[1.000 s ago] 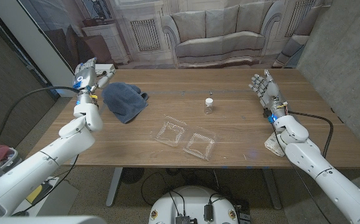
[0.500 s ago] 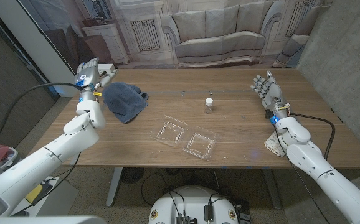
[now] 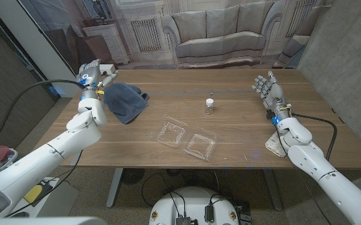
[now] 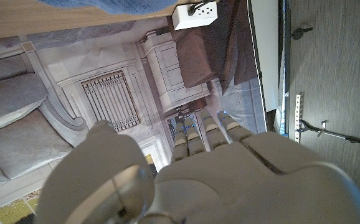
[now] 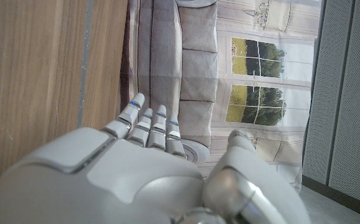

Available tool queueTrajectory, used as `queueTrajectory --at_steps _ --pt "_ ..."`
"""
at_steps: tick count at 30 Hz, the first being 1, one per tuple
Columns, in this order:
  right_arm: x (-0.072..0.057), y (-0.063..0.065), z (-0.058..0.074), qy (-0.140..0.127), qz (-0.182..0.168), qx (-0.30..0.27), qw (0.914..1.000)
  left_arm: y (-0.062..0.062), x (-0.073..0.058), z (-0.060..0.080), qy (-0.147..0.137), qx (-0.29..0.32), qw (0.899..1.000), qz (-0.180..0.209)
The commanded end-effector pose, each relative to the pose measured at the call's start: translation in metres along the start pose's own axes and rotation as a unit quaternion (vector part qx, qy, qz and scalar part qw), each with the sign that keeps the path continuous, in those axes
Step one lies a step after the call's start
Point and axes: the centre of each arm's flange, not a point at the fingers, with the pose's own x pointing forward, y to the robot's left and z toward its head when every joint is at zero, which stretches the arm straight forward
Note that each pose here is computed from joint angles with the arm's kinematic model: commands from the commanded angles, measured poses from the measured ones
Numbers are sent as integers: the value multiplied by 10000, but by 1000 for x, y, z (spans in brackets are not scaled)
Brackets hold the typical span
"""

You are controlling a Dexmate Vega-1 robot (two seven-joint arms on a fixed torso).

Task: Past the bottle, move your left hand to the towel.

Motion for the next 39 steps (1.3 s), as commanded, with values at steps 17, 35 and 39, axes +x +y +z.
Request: queueTrajectory --at_steps 17,35,39 --pt "-1 7 2 -27 35 -28 10000 -16 26 -2 317 -77 9986 -427" --pt "-1 6 0 -6 37 -36 10000 -38 38 3 337 -53 9971 -676" --pt "-2 5 -1 -3 21 -22 10000 -41 39 6 319 -51 9971 -690"
